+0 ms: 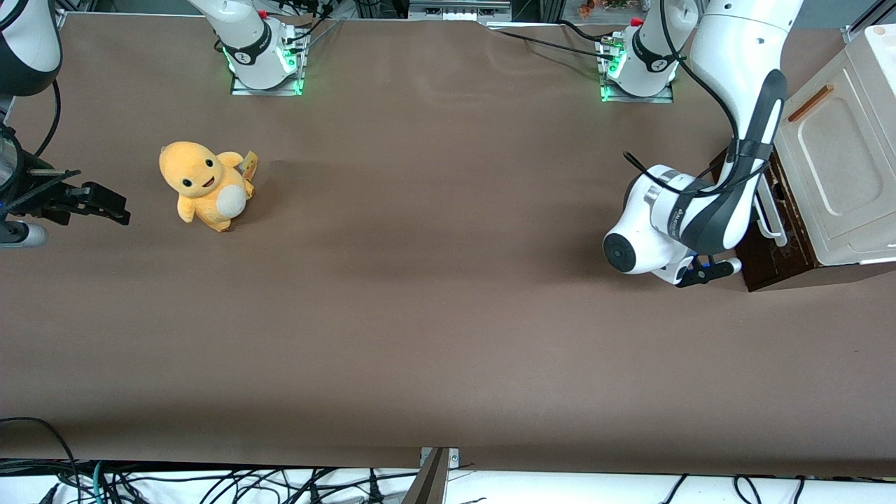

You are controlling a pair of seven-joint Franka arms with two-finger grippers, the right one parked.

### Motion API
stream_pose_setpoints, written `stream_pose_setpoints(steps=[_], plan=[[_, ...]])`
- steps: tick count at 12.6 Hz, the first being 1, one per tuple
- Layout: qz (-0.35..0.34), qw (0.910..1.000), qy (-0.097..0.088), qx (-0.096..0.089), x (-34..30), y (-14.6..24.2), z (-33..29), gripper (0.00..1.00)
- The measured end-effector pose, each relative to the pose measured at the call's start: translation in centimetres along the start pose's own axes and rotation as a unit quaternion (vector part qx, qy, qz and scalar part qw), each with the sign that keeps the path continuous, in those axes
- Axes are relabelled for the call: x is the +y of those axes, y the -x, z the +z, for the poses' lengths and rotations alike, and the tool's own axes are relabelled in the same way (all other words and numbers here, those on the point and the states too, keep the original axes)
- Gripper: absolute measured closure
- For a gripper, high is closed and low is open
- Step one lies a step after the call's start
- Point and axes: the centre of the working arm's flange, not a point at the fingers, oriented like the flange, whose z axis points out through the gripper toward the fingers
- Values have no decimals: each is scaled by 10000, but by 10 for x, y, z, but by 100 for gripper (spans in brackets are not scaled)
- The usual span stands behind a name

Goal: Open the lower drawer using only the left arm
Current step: 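Align the open left gripper around the white vertical handle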

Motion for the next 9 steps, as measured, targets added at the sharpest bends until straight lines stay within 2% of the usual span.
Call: stream_pose_setpoints(steps=[5,9], plan=[[-209,9984,-510,137,25,10,26,0],[-204,9968,-758,121,42,17,40,0]])
